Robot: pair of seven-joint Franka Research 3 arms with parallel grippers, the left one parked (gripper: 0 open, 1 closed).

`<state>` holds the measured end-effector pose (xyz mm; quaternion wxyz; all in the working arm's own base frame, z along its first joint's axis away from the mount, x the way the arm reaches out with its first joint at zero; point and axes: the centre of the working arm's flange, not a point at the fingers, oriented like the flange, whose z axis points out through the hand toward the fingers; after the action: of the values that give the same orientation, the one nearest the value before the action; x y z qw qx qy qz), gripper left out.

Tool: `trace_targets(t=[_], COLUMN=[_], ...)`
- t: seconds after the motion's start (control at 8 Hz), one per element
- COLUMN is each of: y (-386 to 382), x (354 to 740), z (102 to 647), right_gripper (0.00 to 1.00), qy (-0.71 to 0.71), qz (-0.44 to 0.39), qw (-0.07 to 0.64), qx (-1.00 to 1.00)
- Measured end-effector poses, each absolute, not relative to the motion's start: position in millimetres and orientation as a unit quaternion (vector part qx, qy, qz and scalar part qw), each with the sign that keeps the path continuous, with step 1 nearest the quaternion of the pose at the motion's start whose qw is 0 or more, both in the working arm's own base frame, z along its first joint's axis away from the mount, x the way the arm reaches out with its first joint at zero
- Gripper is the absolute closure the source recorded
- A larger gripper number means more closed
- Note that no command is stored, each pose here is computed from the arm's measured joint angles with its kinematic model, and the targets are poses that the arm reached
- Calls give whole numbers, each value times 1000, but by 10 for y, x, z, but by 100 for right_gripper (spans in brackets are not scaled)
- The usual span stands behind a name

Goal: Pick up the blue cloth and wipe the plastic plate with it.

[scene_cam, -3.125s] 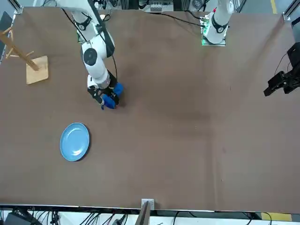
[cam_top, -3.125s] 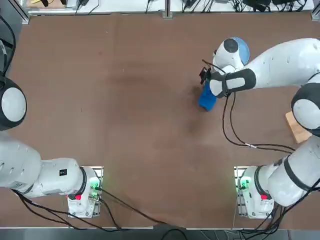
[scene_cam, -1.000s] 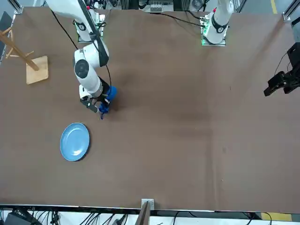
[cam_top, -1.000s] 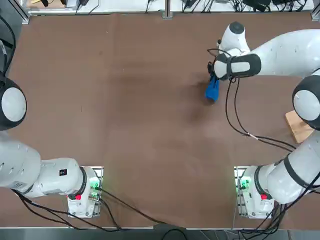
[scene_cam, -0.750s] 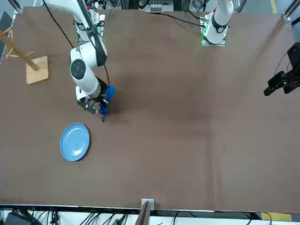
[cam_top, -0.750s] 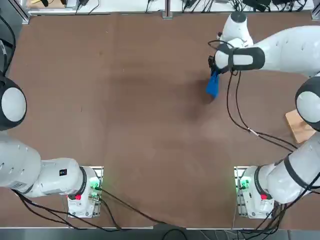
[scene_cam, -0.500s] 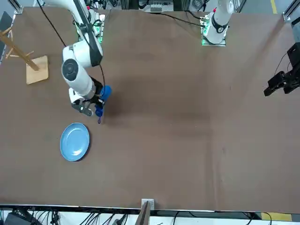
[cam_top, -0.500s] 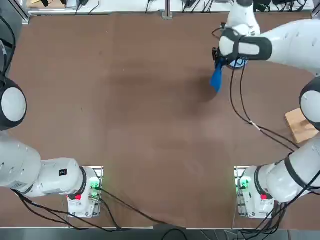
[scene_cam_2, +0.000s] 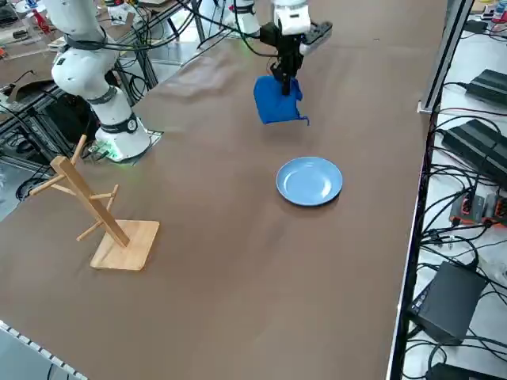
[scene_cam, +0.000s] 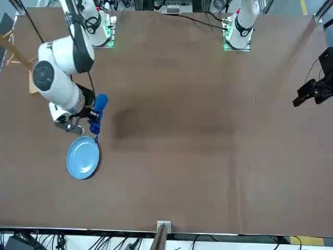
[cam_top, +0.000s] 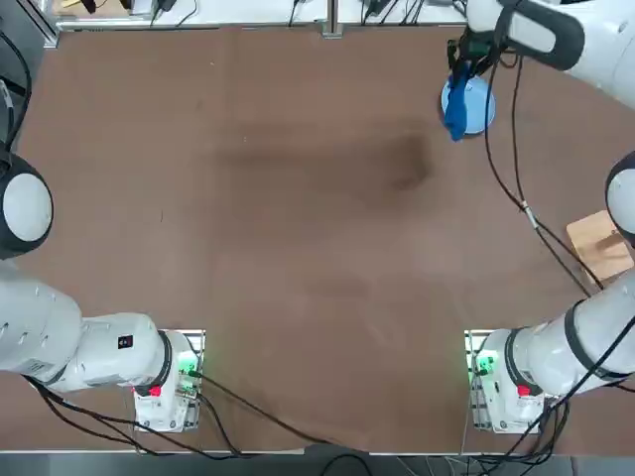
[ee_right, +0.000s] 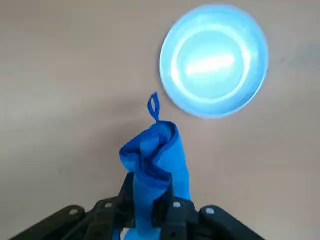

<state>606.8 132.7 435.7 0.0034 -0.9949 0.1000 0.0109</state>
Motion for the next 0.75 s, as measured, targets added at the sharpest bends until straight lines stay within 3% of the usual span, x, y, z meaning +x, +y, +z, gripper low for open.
trace_targets(t=[0.25, 0.75], y=[950, 422], x=[6243, 6558], z=[4439, 3937], right_gripper=[91, 91], qy=[73, 38], qz=[-2, 7], qw=[-8, -42], qx=[-997, -998])
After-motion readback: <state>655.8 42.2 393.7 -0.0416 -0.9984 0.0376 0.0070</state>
